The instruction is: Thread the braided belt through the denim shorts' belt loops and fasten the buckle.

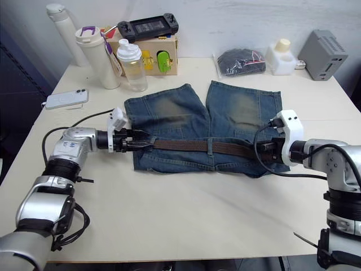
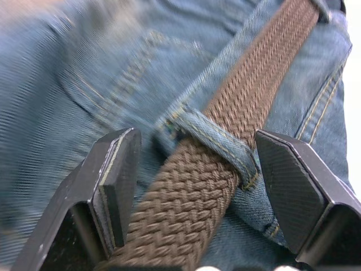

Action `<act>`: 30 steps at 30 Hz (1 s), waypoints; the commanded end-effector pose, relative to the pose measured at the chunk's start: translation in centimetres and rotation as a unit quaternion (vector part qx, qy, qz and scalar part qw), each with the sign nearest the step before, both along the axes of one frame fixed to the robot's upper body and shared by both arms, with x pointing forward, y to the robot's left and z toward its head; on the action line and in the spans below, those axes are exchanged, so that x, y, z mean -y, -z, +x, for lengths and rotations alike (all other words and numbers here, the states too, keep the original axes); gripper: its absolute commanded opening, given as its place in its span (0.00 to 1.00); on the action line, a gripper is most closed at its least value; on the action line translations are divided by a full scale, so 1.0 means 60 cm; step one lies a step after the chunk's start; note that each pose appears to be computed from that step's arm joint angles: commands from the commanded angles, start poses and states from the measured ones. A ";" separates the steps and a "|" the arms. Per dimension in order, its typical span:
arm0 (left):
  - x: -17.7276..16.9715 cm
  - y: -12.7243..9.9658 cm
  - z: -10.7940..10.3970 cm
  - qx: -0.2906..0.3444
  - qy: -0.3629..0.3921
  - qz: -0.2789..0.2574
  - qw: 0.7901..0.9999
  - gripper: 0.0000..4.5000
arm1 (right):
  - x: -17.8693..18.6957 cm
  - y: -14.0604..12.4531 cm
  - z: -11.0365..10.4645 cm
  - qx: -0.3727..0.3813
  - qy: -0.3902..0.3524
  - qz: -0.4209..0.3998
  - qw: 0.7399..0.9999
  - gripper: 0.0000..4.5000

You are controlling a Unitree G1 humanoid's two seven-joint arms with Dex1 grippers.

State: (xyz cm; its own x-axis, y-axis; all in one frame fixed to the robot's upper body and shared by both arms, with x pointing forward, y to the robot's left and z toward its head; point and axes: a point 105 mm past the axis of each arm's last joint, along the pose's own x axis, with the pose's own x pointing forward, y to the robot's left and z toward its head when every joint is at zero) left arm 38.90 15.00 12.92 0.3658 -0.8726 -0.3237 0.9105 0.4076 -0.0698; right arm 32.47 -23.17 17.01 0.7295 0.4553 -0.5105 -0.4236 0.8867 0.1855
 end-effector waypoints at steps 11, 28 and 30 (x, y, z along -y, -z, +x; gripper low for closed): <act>0.020 -0.018 0.015 -0.028 -0.011 -0.052 0.998 0.12 | -0.004 -0.021 -0.005 0.033 -0.002 0.004 0.999 0.00; 0.024 -0.109 -0.100 0.358 0.076 -0.006 0.930 0.01 | -0.027 -0.093 -0.142 0.156 -0.171 0.085 0.969 0.00; 0.020 -0.091 -0.135 0.402 0.089 0.027 0.911 0.01 | -0.026 -0.075 -0.175 0.133 -0.192 0.080 0.969 0.00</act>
